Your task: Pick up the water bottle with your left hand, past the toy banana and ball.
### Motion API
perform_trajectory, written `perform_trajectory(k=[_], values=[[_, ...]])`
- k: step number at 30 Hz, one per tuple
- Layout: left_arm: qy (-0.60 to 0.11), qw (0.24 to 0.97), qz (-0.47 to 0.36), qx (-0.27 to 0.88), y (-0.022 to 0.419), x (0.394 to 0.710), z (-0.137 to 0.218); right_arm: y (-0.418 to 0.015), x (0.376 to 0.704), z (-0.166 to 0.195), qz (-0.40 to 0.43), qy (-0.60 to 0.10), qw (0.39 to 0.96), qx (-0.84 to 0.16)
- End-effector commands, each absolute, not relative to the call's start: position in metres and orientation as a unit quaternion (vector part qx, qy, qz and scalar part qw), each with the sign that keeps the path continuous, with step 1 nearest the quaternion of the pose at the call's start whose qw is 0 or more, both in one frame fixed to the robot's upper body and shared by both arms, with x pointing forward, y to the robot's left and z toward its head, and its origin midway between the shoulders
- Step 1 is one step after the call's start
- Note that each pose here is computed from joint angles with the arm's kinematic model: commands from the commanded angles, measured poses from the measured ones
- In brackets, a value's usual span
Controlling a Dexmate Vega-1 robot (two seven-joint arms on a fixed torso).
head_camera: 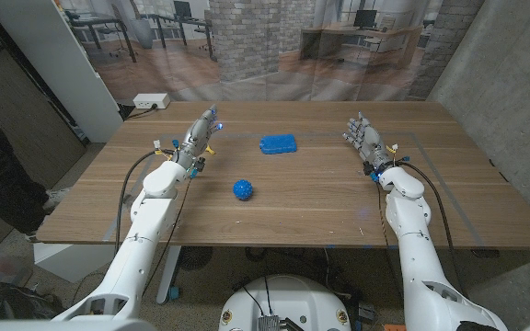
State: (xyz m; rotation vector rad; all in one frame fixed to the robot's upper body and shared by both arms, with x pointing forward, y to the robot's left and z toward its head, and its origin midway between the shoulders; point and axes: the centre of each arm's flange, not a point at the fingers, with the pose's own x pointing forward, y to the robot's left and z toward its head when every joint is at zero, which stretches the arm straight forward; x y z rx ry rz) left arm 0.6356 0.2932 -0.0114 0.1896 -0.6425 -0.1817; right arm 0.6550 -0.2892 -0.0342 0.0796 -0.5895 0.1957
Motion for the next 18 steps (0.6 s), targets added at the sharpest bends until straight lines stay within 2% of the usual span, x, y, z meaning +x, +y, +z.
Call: perform_trajectory(k=[1, 18], values=[[-0.329, 0.930, -0.083, 0.141, 0.300, 0.613, 0.004, -0.286, 0.653, -0.039, 0.105, -0.286, 0.952, 0.027], [-0.337, 0.917, -0.089, 0.195, 0.309, 0.591, 0.019, -0.282, 0.649, -0.045, 0.103, -0.289, 0.951, 0.033]])
